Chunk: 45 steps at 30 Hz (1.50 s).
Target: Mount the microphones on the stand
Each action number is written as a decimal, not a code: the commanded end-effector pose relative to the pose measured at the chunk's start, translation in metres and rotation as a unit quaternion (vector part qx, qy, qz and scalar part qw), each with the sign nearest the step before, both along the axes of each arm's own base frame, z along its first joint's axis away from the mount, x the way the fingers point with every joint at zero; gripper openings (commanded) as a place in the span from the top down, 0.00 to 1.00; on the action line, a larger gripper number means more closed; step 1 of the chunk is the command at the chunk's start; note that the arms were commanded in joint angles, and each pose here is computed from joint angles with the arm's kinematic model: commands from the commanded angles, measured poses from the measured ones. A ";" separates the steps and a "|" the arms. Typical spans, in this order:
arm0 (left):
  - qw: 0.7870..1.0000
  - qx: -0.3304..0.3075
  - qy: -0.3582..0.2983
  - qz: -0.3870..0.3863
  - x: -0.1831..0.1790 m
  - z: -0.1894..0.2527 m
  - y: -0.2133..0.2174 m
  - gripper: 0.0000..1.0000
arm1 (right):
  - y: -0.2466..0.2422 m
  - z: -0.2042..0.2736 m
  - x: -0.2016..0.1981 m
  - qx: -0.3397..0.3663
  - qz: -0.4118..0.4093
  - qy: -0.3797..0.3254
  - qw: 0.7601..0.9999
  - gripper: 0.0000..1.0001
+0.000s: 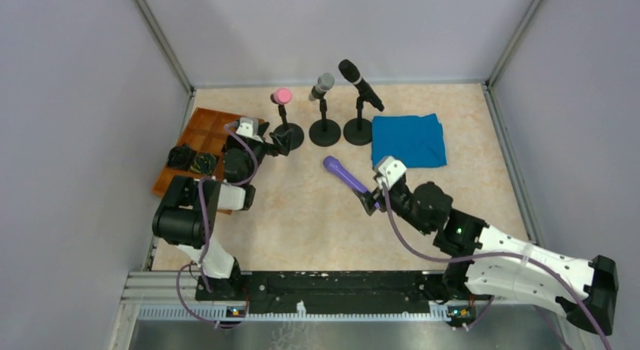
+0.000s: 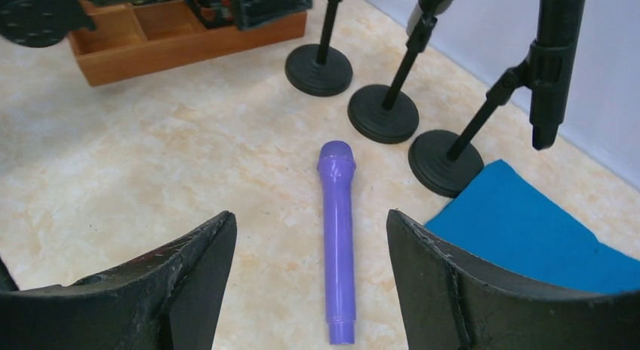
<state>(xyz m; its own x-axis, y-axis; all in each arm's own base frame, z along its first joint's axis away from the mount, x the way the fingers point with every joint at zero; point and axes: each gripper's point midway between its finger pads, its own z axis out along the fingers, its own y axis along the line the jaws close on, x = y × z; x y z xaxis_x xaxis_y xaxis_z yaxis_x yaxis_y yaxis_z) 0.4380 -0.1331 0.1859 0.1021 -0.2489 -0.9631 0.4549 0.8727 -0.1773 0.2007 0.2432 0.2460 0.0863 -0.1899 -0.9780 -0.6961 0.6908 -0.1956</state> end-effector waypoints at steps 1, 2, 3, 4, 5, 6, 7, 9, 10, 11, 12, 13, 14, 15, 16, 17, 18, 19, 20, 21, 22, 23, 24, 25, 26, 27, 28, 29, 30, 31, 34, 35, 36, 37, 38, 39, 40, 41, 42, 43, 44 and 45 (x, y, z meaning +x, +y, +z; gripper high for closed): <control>0.999 -0.030 0.010 -0.010 -0.029 0.023 -0.003 0.01 | -0.011 -0.005 0.031 -0.006 -0.073 0.091 0.993 0.28; 0.999 -0.031 0.026 -0.011 -0.035 0.020 -0.004 0.02 | -0.010 -0.005 0.035 0.008 -0.067 0.119 0.991 0.28; 0.999 -0.032 0.037 -0.011 -0.043 0.019 -0.004 0.01 | -0.011 -0.009 0.040 0.016 -0.068 0.144 0.987 0.28; 0.998 -0.036 0.044 -0.010 -0.052 0.019 -0.004 0.01 | -0.015 -0.011 0.047 0.029 -0.075 0.166 0.983 0.28; 0.997 -0.042 0.058 -0.011 -0.060 0.017 -0.003 0.01 | -0.020 -0.011 0.053 0.043 -0.080 0.184 0.979 0.28; 0.996 -0.050 0.067 -0.010 -0.069 0.018 -0.001 0.01 | -0.025 -0.011 0.058 0.057 -0.087 0.199 0.974 0.28; 0.994 -0.054 0.092 -0.007 -0.077 0.011 0.001 0.01 | -0.032 -0.011 0.063 0.075 -0.099 0.212 0.969 0.28; 0.990 -0.063 0.124 0.001 -0.093 0.008 0.005 0.01 | -0.051 -0.007 0.075 0.119 -0.125 0.232 0.957 0.28; 0.988 -0.062 0.144 0.005 -0.100 0.005 0.007 0.01 | -0.060 -0.005 0.078 0.142 -0.134 0.241 0.951 0.28; 0.985 -0.064 0.158 0.010 -0.107 0.005 0.010 0.01 | -0.068 -0.003 0.079 0.163 -0.142 0.246 0.945 0.28; 0.983 -0.067 0.171 0.016 -0.113 0.005 0.013 0.01 | -0.079 -0.002 0.081 0.178 -0.154 0.251 0.939 0.28; 0.981 -0.070 0.178 0.020 -0.120 0.007 0.015 0.01 | -0.089 0.000 0.081 0.189 -0.167 0.249 0.935 0.28; 0.980 -0.072 0.186 0.026 -0.125 0.008 0.018 0.01 | -0.099 0.002 0.081 0.194 -0.183 0.245 0.932 0.28; 0.977 -0.074 0.195 0.032 -0.131 0.009 0.021 0.01 | -0.110 0.004 0.080 0.196 -0.200 0.235 0.931 0.28; 0.977 -0.076 0.196 0.037 -0.137 0.015 0.024 0.01 | -0.120 0.011 0.077 0.196 -0.215 0.216 0.932 0.28; 0.976 -0.074 0.203 0.042 -0.142 0.017 0.026 0.01 | -0.128 0.016 0.074 0.194 -0.228 0.200 0.933 0.28; 0.974 -0.072 0.208 0.048 -0.147 0.019 0.029 0.01 | -0.134 0.021 0.071 0.194 -0.238 0.185 0.934 0.27; 0.974 -0.069 0.209 0.052 -0.152 0.022 0.032 0.01 | -0.142 0.027 0.068 0.196 -0.251 0.168 0.933 0.27; 0.974 -0.064 0.210 0.059 -0.156 0.024 0.035 0.01 | -0.149 0.032 0.065 0.197 -0.262 0.154 0.932 0.27; 0.975 -0.057 0.207 0.064 -0.160 0.028 0.039 0.01 | -0.155 0.037 0.062 0.200 -0.271 0.139 0.931 0.27; 0.975 -0.050 0.204 0.071 -0.164 0.030 0.043 0.01 | -0.161 0.040 0.059 0.204 -0.280 0.126 0.929 0.27; 0.976 -0.044 0.198 0.078 -0.166 0.034 0.046 0.01 | -0.167 0.042 0.056 0.207 -0.291 0.113 0.927 0.27; 0.977 -0.039 0.190 0.085 -0.169 0.037 0.050 0.01 | -0.174 0.043 0.054 0.210 -0.303 0.099 0.924 0.27; 0.978 -0.034 0.182 0.092 -0.170 0.041 0.053 0.01 | -0.180 0.041 0.053 0.212 -0.316 0.090 0.921 0.28; 0.979 -0.032 0.175 0.099 -0.172 0.045 0.057 0.01 | -0.187 0.040 0.052 0.217 -0.329 0.080 0.916 0.28; 0.980 -0.032 0.167 0.101 -0.174 0.051 0.058 0.01 | -0.192 0.036 0.051 0.221 -0.340 0.075 0.911 0.28; 0.982 -0.030 0.154 0.101 -0.174 0.058 0.059 0.01 | -0.197 0.032 0.050 0.224 -0.353 0.072 0.905 0.28; 0.984 -0.029 0.146 0.101 -0.175 0.063 0.060 0.01 | -0.201 0.027 0.049 0.225 -0.364 0.072 0.901 0.28; 0.984 -0.030 0.140 0.102 -0.175 0.067 0.060 0.01 | -0.204 0.023 0.048 0.221 -0.370 0.074 0.899 0.28; 0.986 -0.030 0.133 0.099 -0.175 0.071 0.059 0.01 | -0.206 0.019 0.048 0.214 -0.375 0.076 0.899 0.26; 0.987 -0.026 0.124 0.095 -0.171 0.071 0.057 0.01 | -0.210 0.009 0.048 0.202 -0.390 0.084 0.895 0.15; 0.987 -0.024 0.130 0.096 -0.168 0.068 0.057 0.01 | -0.211 0.008 0.048 0.201 -0.392 0.083 0.894 0.12; 0.986 -0.024 0.134 0.096 -0.166 0.068 0.056 0.01 | -0.212 0.008 0.048 0.201 -0.395 0.082 0.893 0.07; 0.985 -0.023 0.138 0.095 -0.164 0.067 0.056 0.01 | -0.214 0.007 0.048 0.199 -0.399 0.080 0.892 0.03; 0.985 -0.025 0.145 0.095 -0.164 0.066 0.055 0.01 | -0.216 0.006 0.047 0.196 -0.402 0.077 0.891 0.01; 0.984 -0.028 0.151 0.094 -0.163 0.065 0.054 0.01 | -0.217 0.006 0.048 0.194 -0.406 0.075 0.890 0.01; 0.984 -0.030 0.153 0.091 -0.163 0.066 0.053 0.01 | -0.219 0.005 0.047 0.192 -0.408 0.072 0.890 0.01; 0.984 -0.031 0.153 0.090 -0.163 0.066 0.053 0.01 | -0.220 0.004 0.047 0.191 -0.410 0.070 0.889 0.01; 0.984 -0.033 0.152 0.092 -0.163 0.066 0.053 0.01 | -0.220 0.004 0.047 0.190 -0.411 0.068 0.889 0.01; 0.984 -0.033 0.148 0.094 -0.163 0.066 0.054 0.01 | -0.221 0.004 0.047 0.187 -0.411 0.066 0.890 0.01; 0.984 -0.034 0.144 0.094 -0.164 0.067 0.054 0.01 | -0.222 0.004 0.046 0.186 -0.411 0.064 0.890 0.01; 0.985 -0.034 0.139 0.094 -0.164 0.069 0.055 0.01 | -0.222 0.004 0.046 0.184 -0.412 0.061 0.890 0.01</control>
